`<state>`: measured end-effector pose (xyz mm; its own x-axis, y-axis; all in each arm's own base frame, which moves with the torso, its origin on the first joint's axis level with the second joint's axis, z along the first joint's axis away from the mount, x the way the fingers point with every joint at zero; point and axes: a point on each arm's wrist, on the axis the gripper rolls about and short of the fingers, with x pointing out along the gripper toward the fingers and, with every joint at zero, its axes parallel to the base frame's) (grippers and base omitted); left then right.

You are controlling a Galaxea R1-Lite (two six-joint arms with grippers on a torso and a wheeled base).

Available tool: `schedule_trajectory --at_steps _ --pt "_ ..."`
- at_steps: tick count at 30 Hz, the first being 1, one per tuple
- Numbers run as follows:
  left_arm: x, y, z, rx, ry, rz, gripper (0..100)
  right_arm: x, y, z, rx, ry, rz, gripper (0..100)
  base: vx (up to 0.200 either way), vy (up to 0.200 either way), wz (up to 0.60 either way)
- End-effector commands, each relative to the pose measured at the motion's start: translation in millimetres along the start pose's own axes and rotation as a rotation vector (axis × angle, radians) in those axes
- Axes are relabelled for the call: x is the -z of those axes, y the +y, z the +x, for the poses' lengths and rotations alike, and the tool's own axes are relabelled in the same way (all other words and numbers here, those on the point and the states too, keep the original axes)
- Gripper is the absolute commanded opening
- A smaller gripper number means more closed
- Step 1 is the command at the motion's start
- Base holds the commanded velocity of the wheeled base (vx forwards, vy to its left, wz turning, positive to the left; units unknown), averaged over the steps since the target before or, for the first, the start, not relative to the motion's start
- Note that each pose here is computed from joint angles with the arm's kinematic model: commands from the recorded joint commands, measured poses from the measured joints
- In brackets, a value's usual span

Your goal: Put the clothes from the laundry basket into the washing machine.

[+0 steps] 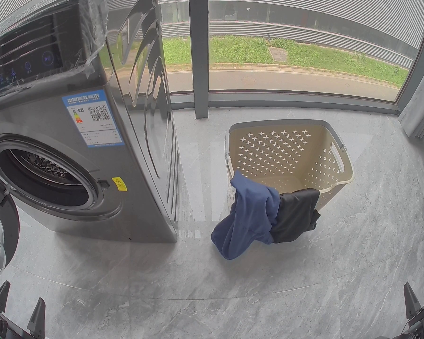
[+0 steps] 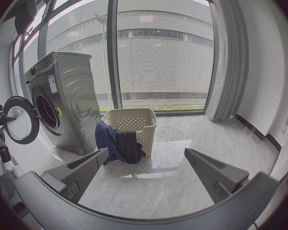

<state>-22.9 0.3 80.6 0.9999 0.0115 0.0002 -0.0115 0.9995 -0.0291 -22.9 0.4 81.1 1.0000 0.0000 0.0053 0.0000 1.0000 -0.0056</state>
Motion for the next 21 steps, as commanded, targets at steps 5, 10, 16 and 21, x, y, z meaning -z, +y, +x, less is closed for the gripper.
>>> schedule_trajectory --at_steps 5,10,16,21 --pt "4.6 0.2 0.4 -0.001 0.005 -0.003 100 5.1 0.0 0.3 0.000 0.004 -0.001 100 0.040 0.000 0.00" --pt "4.7 0.1 0.4 0.001 0.006 -0.003 100 5.1 0.0 0.3 0.000 0.004 -0.001 100 0.000 -0.040 0.00" --pt "4.7 0.1 0.4 0.001 0.006 -0.001 100 5.1 0.0 0.3 0.000 0.004 -0.001 100 0.000 -0.200 0.00" --pt "4.7 0.2 0.4 -0.001 0.006 -0.003 100 5.1 0.0 0.3 0.000 0.004 -0.001 100 0.000 -0.200 0.00"
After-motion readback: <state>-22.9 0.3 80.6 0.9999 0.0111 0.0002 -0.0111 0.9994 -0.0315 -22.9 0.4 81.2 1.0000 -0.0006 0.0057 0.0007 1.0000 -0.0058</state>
